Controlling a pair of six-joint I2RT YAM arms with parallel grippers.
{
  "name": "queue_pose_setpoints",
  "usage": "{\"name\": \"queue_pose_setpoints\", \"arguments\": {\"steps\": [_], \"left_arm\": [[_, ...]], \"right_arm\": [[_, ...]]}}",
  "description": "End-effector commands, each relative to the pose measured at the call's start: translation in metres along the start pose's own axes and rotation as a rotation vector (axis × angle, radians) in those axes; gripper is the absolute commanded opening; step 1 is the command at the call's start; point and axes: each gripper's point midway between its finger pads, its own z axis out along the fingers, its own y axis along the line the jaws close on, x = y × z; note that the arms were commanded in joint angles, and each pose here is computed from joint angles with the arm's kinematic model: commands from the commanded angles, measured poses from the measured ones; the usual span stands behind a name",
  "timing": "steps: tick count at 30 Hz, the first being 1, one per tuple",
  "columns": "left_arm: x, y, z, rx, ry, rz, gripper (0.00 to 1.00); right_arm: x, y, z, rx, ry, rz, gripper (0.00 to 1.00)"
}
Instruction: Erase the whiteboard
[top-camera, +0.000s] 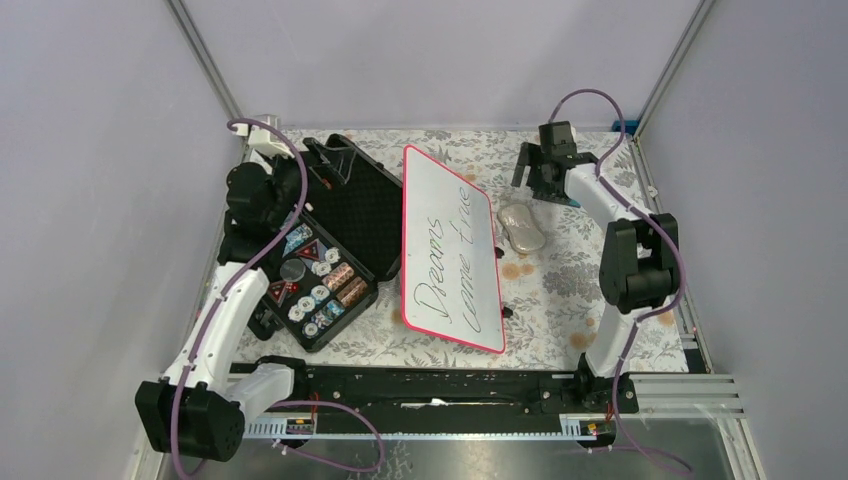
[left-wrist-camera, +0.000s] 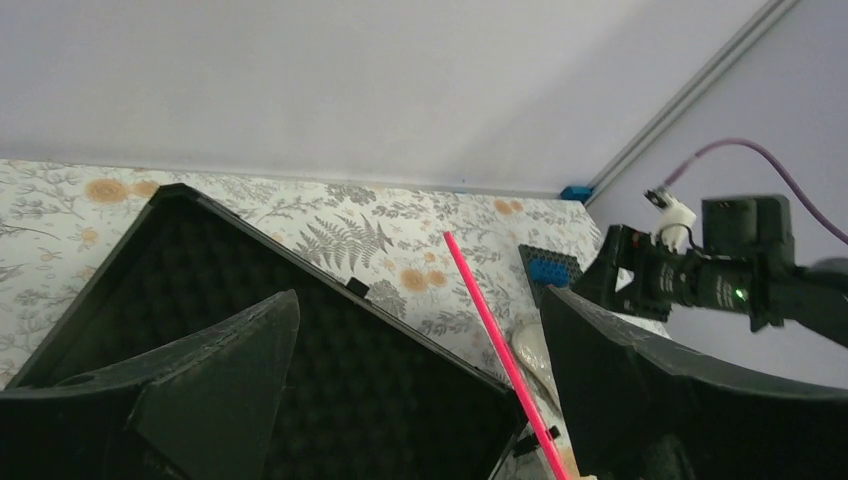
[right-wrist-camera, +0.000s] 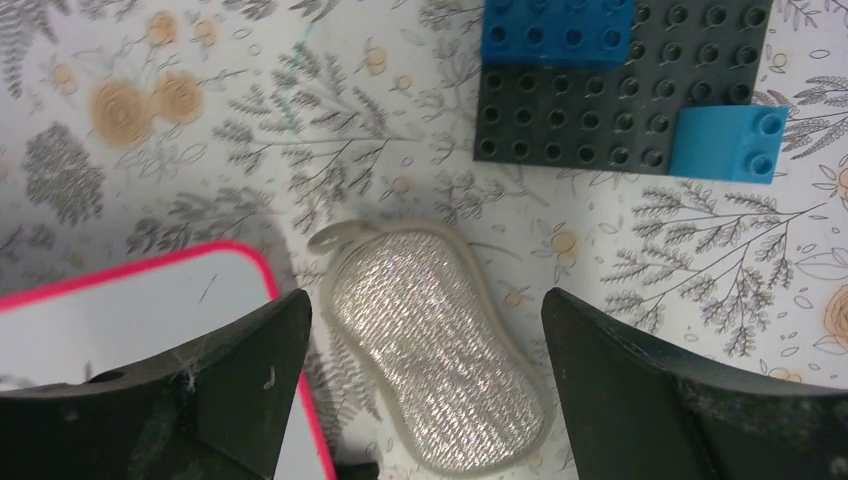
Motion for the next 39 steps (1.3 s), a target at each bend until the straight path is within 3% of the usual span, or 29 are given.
{"name": "queue_pose_setpoints", "arguments": {"steps": [1, 9, 15, 24, 32, 37, 39], "left_arm": [[-0.01, -0.022, 0.006, 0.095, -0.018, 0.04, 0.99], [0.004, -0.027, 0.013, 0.128, 0.031, 0.025, 0.99], [0.014, -0.031, 0.017, 0.161, 0.063, 0.01, 0.99], [0.022, -0.033, 0.02, 0.167, 0.094, 0.021, 0.99], [0.025, -0.037, 0.021, 0.174, 0.106, 0.025, 0.99], [0.027, -0.041, 0.021, 0.177, 0.116, 0.026, 0.99], [0.03, -0.041, 0.023, 0.182, 0.128, 0.024, 0.99]], "right_arm": [[-0.004, -0.01, 0.011, 0.022, 0.061, 0.005, 0.86], [0.038, -0.03, 0.039, -0.111, 0.194, 0.065, 0.72], [0.053, -0.019, 0.045, -0.245, 0.201, 0.11, 0.74], [0.066, -0.019, 0.054, -0.293, 0.234, 0.145, 0.68], [0.076, -0.019, 0.062, -0.233, 0.236, 0.105, 0.64], [0.084, -0.033, 0.073, -0.069, 0.238, 0.011, 0.63], [0.089, -0.039, 0.076, -0.018, 0.246, -0.014, 0.59]]}}
